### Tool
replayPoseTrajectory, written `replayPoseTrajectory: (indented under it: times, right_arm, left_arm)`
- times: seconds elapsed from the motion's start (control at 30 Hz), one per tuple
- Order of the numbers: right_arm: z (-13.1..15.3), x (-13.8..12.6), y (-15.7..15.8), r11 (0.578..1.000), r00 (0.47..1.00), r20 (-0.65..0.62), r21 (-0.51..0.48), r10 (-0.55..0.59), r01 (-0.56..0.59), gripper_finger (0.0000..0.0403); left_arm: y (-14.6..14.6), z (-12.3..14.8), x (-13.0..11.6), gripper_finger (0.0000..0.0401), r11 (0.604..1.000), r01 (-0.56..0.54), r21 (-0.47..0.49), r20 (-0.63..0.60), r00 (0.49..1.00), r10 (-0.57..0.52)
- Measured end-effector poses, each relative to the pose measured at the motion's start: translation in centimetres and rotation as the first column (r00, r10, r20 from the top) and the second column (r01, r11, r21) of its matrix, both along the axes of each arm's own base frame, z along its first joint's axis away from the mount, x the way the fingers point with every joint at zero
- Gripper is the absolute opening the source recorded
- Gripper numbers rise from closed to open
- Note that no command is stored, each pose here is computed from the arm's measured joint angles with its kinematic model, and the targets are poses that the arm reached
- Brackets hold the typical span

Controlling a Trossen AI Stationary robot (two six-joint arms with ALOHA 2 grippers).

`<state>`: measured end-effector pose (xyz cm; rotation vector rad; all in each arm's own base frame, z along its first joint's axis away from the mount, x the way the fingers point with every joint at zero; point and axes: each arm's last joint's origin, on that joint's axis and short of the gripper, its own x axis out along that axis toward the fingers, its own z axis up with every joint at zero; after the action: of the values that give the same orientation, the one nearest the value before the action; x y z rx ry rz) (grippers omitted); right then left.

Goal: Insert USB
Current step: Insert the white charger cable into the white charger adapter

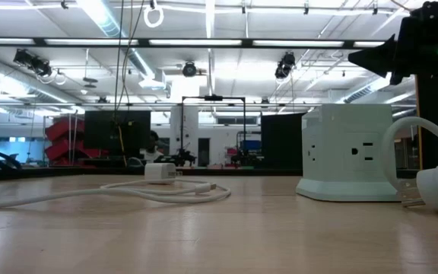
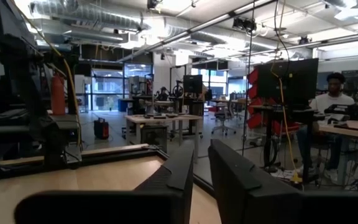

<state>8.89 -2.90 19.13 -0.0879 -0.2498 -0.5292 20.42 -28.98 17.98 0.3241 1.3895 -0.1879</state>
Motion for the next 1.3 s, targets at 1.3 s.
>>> replayPoseTrajectory:
  times: [1.3]
  right_arm:
    - [0.1, 0.0, 0.0, 1.0, 1.0, 0.008, -0.002, 0.0, 0.0, 0.0038]
  left_arm:
    - [-1.7, 1.6, -0.3, 0.0211, 0.968, -0.079, -0.238, 0.04, 0.995, 0.091]
